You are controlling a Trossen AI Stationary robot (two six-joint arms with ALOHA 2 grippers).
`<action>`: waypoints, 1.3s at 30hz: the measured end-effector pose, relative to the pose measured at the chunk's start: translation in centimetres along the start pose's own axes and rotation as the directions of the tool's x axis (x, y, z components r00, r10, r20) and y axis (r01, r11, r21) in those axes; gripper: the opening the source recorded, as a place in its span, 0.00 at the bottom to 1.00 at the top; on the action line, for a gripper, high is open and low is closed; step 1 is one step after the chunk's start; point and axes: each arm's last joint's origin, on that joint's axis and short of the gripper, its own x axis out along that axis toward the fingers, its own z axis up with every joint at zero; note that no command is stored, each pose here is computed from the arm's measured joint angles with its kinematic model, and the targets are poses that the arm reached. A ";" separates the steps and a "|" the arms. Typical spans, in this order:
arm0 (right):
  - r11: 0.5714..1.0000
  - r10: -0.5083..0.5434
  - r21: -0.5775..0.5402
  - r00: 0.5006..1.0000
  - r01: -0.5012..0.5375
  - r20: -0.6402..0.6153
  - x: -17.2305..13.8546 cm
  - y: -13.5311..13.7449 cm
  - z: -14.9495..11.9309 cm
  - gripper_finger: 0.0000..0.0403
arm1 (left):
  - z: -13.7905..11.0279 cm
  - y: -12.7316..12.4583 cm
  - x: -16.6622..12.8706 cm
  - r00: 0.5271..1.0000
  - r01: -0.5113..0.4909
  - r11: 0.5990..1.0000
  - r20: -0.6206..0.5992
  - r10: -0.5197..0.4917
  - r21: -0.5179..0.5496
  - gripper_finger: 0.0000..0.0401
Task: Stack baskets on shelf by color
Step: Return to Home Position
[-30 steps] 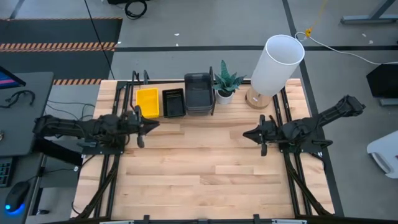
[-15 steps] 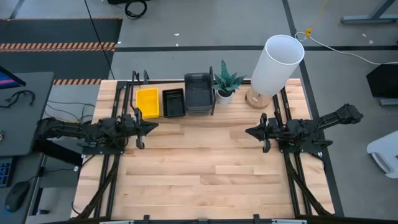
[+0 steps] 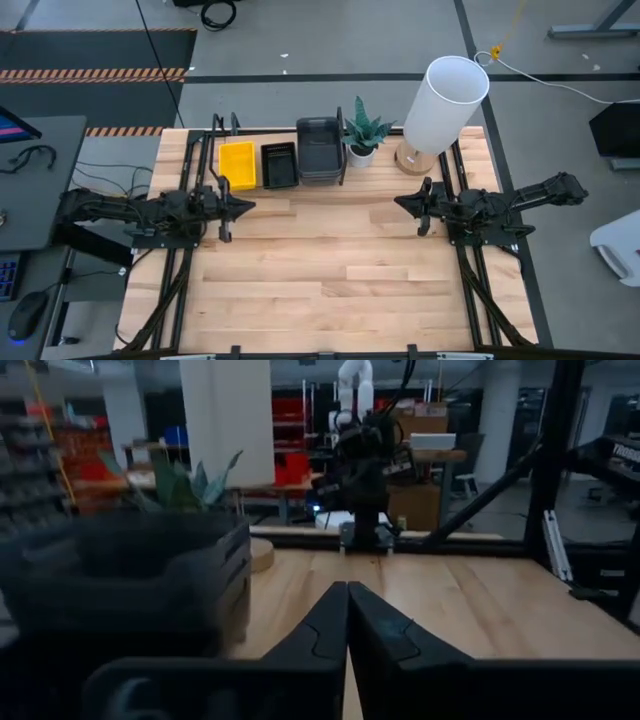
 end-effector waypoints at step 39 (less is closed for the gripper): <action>1.000 0.000 -0.003 1.000 0.000 -0.001 0.0 0.0 0.0 0.05 | -0.2 0.0 0.0 1.000 -0.001 0.998 -0.016 0.000 -0.057 0.06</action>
